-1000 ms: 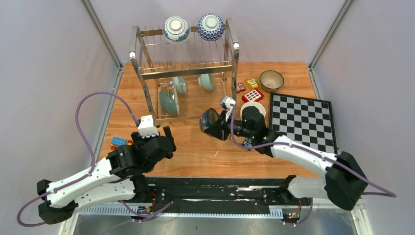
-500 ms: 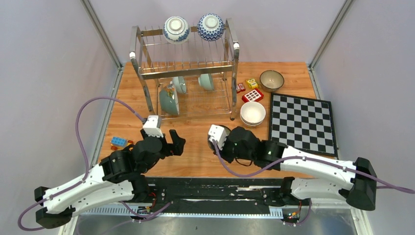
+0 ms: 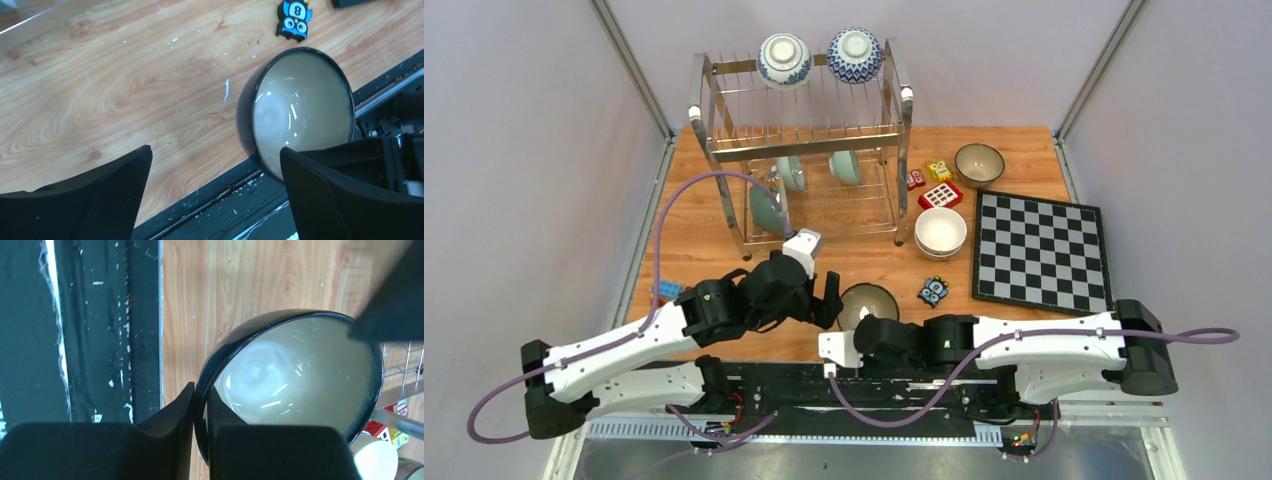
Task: Unload the bowls from the dish rack
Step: Place the bowl with the bowl.
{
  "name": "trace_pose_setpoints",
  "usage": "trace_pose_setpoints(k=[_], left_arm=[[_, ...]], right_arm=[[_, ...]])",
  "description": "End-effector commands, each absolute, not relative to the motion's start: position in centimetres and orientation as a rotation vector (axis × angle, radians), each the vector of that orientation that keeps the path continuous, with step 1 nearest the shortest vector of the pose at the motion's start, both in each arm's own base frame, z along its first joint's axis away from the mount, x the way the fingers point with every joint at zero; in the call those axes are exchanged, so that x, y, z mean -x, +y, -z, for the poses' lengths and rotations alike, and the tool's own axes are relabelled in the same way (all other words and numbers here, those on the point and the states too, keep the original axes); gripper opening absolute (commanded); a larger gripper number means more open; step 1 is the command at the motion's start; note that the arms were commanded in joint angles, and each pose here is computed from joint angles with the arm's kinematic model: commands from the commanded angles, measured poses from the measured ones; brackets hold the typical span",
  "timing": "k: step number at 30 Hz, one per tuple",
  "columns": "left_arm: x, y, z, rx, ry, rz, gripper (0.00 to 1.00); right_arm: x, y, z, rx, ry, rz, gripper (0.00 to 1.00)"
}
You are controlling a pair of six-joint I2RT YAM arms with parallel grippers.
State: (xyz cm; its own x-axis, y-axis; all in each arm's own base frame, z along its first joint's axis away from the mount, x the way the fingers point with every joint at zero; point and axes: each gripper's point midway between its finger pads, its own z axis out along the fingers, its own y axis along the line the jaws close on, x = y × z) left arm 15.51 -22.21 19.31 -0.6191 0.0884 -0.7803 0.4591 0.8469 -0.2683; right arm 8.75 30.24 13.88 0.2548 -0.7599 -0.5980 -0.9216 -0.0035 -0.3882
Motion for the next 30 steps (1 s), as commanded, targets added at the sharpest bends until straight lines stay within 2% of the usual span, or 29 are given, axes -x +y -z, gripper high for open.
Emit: trace_pose_setpoints(k=[1, 7, 16, 24, 28, 30], left_arm=[[-14.6, -23.2, -19.2, -0.521, 2.238, 0.542, 1.00], [-14.0, -23.9, -18.5, -0.582, 2.247, 0.551, 0.95], [-13.4, -23.8, -17.2, -0.685, 2.294, 0.381, 0.81], [-14.1, -23.3, -16.4, -0.665, 2.310, 0.282, 0.59], [-14.0, -23.5, -15.5, -0.686, 2.333, 0.254, 0.41], [-14.1, -23.6, -15.3, -0.692, 2.340, 0.247, 0.38]], right_arm=[[-8.6, 30.6, -15.5, 1.882, 1.408, -0.146, 0.03], [-7.8, 30.7, -14.8, 1.962, 1.368, -0.109, 0.03], [-7.1, 32.5, -14.9, 2.020, 1.312, -0.085, 0.03], [-6.7, 33.3, -14.9, 2.035, 1.291, -0.077, 0.03], [-6.7, 33.1, -14.9, 2.034, 1.289, -0.072, 0.03], [-6.8, 33.1, -14.9, 2.033, 1.291, -0.067, 0.03]])
